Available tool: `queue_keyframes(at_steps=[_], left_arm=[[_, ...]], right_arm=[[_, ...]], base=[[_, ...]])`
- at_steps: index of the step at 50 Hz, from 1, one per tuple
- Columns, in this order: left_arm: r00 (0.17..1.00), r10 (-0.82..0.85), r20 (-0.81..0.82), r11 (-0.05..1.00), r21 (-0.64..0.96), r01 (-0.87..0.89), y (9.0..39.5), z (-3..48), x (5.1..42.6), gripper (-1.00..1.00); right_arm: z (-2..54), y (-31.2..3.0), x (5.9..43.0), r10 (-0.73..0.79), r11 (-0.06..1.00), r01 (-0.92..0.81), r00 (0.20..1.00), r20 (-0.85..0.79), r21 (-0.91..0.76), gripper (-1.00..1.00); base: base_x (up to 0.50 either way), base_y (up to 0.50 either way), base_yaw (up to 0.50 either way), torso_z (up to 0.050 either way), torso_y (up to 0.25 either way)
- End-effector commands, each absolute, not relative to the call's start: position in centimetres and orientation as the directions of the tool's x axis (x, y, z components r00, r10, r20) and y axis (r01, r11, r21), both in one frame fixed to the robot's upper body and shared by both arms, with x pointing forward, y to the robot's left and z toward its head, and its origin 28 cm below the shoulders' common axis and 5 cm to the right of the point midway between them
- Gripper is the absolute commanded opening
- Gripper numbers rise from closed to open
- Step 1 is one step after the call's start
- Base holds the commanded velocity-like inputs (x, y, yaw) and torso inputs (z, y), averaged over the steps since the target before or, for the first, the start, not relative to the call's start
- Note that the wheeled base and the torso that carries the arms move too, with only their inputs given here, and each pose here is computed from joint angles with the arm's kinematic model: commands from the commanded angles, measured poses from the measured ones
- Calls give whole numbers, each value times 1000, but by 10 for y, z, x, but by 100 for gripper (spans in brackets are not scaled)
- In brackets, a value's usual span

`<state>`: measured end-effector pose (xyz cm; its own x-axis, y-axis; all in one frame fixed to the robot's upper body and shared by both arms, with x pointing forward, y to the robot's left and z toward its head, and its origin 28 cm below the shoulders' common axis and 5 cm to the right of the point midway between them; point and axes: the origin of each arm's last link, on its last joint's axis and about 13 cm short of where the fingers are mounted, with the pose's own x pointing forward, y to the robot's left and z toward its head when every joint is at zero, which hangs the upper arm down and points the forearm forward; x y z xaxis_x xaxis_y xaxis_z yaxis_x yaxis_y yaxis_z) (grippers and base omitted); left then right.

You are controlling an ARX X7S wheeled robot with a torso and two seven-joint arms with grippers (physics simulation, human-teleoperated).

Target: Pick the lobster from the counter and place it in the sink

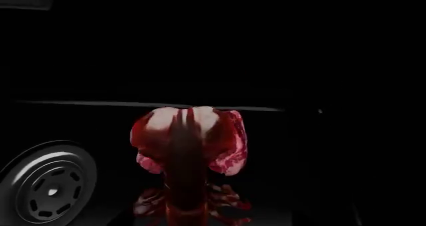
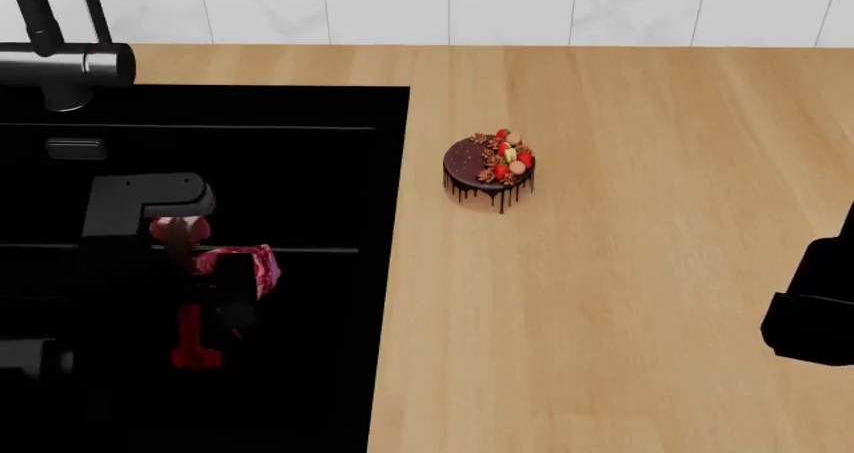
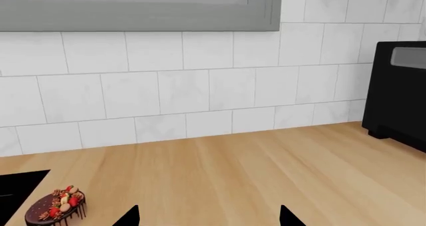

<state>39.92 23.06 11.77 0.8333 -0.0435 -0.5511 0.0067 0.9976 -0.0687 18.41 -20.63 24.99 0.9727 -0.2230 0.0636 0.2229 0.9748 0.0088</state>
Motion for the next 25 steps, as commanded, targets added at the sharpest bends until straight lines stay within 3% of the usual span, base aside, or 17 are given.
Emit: queue_keyframes(at_steps=[1,25], left_arm=[[892,-80,-445,995,-84,47,229,150,400,100],[955,-227,-189,970,-132,205,208,227,367,100]], right_arm=[[249,-206,185,-222,975,221,973,63,11,100],[253,-207,180,-228,974,228,971,75,12,100]], base=[[0,0,0,0,0],[0,0,0,0,0]])
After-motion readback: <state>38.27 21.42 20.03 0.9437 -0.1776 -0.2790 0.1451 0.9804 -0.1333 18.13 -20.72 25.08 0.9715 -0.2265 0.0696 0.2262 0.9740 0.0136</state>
